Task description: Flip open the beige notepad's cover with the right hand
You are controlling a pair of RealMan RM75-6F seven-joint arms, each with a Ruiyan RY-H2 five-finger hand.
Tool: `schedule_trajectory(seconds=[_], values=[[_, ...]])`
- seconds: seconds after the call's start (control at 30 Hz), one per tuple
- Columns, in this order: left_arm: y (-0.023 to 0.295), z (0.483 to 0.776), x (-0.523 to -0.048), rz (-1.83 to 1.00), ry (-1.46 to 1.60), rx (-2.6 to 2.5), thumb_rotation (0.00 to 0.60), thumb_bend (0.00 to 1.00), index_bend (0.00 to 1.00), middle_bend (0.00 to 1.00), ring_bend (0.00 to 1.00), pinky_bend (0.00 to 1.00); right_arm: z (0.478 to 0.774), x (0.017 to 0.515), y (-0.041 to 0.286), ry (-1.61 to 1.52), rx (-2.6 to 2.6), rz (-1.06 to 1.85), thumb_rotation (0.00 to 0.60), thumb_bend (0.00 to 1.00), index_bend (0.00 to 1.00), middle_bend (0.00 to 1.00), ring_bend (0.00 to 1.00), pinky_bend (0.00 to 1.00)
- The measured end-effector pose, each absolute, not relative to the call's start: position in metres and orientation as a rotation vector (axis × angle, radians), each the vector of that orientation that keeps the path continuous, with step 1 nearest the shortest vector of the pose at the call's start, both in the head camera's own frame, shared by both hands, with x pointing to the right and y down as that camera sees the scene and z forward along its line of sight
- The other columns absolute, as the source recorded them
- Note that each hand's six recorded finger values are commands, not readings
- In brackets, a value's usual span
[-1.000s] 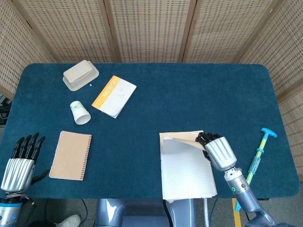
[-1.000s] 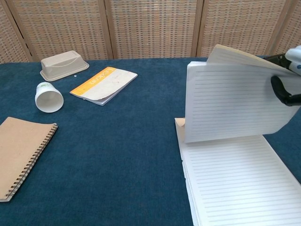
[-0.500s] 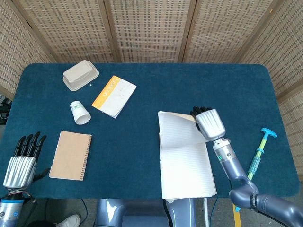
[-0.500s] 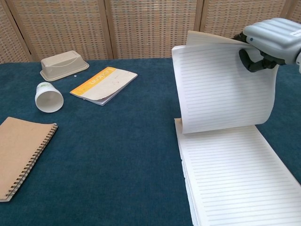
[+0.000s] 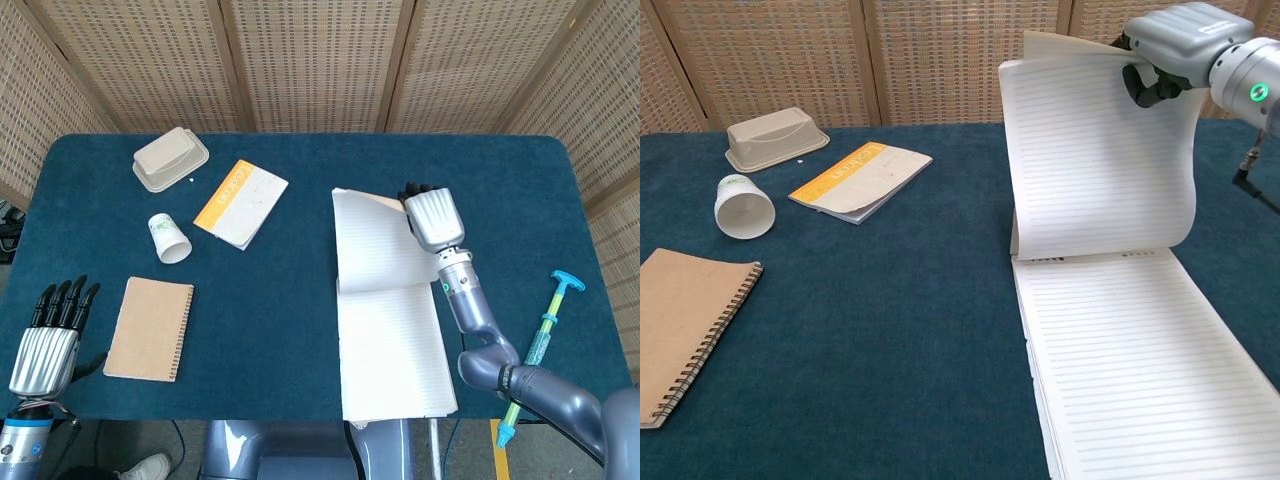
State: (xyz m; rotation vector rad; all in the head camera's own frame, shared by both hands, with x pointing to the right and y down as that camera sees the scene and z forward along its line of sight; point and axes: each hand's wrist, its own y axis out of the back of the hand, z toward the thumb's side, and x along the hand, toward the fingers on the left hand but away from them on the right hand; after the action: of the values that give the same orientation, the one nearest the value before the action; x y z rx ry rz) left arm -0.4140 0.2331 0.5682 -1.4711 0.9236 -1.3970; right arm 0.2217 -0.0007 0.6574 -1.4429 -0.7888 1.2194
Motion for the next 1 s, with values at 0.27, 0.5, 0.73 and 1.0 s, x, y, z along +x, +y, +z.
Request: schedule_trajectory(seconds=[0.27,0.5,0.73,1.0], values=[[0.231,0.573,-0.416,-1.416,0.923,-1.473,0.6,0.15,0.0,0.0,0.0,0.04,0.672,0.218,-0.021,-0.806,-1.444,1.271,0.6,0.66,0.48,0.35,0.37,0.48],[0.23,0.576,-0.418,-1.434,0.916,-1.476,0.6,0.15,0.0,0.0,0.0,0.04,0.698,0.22,-0.013,-0.774,-1.535,1.361,0.6,0.27,0.16,0.02,0.02,0.21],[0.231,0.575,-0.417,-1.426,0.918,-1.478,0.6,0.15,0.0,0.0,0.0,0.04,0.701,0.224,-0.012,-0.8,-1.54,1.391,0.6,0.25,0.1,0.0,0.0,0.19],[0.231,0.572,-0.418,-1.423,0.929,-1.479,0.6,0.15,0.0,0.0,0.0,0.04,0.691,0.227,-0.011,-0.849,-1.546,1.376,0.6,0.25,0.09,0.0,0.0,0.16]])
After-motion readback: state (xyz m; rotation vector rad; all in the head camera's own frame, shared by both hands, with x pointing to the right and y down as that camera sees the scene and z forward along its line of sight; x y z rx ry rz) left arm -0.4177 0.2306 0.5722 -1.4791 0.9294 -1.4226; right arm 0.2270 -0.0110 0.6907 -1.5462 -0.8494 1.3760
